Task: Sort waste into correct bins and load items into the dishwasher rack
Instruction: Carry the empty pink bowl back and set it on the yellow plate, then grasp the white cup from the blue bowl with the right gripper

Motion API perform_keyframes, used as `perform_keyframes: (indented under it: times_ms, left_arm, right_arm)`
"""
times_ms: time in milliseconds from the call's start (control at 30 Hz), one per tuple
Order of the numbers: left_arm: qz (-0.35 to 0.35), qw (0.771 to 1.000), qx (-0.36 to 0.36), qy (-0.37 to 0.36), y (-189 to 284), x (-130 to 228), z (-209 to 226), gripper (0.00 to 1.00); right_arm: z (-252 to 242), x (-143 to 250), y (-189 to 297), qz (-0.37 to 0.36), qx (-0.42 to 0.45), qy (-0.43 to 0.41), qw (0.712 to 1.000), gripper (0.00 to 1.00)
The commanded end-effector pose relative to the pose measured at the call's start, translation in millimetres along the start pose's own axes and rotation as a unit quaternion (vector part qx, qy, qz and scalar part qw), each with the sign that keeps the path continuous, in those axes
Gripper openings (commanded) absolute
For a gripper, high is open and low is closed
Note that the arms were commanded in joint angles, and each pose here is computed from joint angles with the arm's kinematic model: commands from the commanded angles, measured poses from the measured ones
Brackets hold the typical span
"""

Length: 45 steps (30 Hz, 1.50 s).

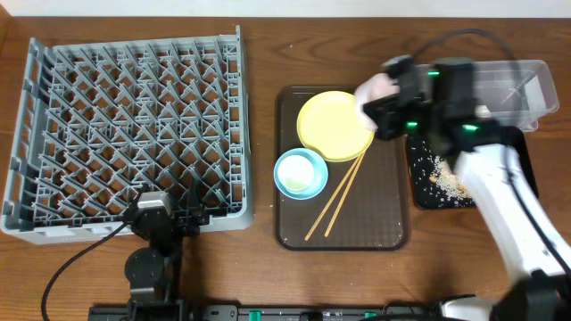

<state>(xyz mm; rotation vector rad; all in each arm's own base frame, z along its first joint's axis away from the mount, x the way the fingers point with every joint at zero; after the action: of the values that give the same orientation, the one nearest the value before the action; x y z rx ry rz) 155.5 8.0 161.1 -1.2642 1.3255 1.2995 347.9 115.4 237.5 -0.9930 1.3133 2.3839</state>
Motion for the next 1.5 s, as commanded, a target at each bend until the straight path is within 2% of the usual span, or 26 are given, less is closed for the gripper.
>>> perform_keyframes:
  times_ms: [0,167,367,500,600,633,700,800,867,967,1333,1433,1467]
  left_arm:
    - [0.025,1.000,-0.006,-0.004,-1.2,11.8,1.3,0.93]
    - [0.025,1.000,-0.006,-0.004,-1.2,11.8,1.3,0.93]
    - [0.025,1.000,-0.006,-0.004,-1.2,11.8,1.3,0.93]
    - [0.025,1.000,-0.006,-0.004,-1.2,11.8,1.3,0.93]
    - [0.025,1.000,-0.006,-0.004,-1.2,11.8,1.3,0.93]
    - [0.025,1.000,-0.006,-0.004,-1.2,11.8,1.3,0.93]
    - [0.025,1.000,-0.006,-0.004,-1.2,11.8,1.3,0.93]
    - [0.025,1.000,-0.006,-0.004,-1.2,11.8,1.3,0.93]
    - [0.025,1.000,-0.006,-0.004,-1.2,11.8,1.3,0.93]
    - [0.025,1.000,-0.006,-0.004,-1.2,11.8,1.3,0.93]
    - [0.025,1.000,-0.006,-0.004,-1.2,11.8,1.3,0.93]
    - [0.025,1.000,-0.006,-0.004,-1.2,11.8,1.3,0.93]
    - [0.025,1.000,-0.006,-0.004,-1.2,11.8,1.3,0.93]
  right_arm:
    - [-0.2,8.1,-32.9,0.024,0.078,0.048,0.995,0.01]
    - [7.7,28.9,-77.8,0.069,0.063,0.072,0.993,0.01]
    - [4.1,53.5,-109.9,0.119,0.057,0.069,0.989,0.01]
    - [7.9,52.7,-108.9,0.118,0.048,0.069,0.989,0.21]
    - [17.6,40.5,-96.7,0.100,0.028,0.073,0.992,0.41]
    - [21.8,34.2,-89.4,0.092,0.023,0.075,0.993,0.45]
    - [31.5,22.2,-72.8,0.079,0.017,0.078,0.994,0.46]
    - [49.5,10.3,-47.4,0.064,-0.006,0.082,0.995,0.45]
    - [59.1,10.8,-37.3,0.066,-0.018,0.086,0.994,0.40]
    - [70.7,24.8,-35.4,0.104,-0.025,0.081,0.991,0.34]
    - [83.7,84.3,-82.1,0.240,-0.010,0.057,0.969,0.29]
    - [82.6,96.1,-96.7,0.262,-0.008,0.054,0.963,0.09]
    - [80.8,98.6,-100.4,0.267,-0.005,0.047,0.963,0.05]
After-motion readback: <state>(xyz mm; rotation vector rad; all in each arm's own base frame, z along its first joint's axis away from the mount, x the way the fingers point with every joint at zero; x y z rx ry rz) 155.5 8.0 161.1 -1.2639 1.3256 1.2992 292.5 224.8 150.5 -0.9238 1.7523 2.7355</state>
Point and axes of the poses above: each gripper's point midway between its finger pads, its own y axis back along the fingers, its own z axis along the line the jaws close on, x = y × z, the point moved 9 cm from there along y, back along the fingers, and after that the axes turned 2 degrees about -y, right-handed, at the moved point
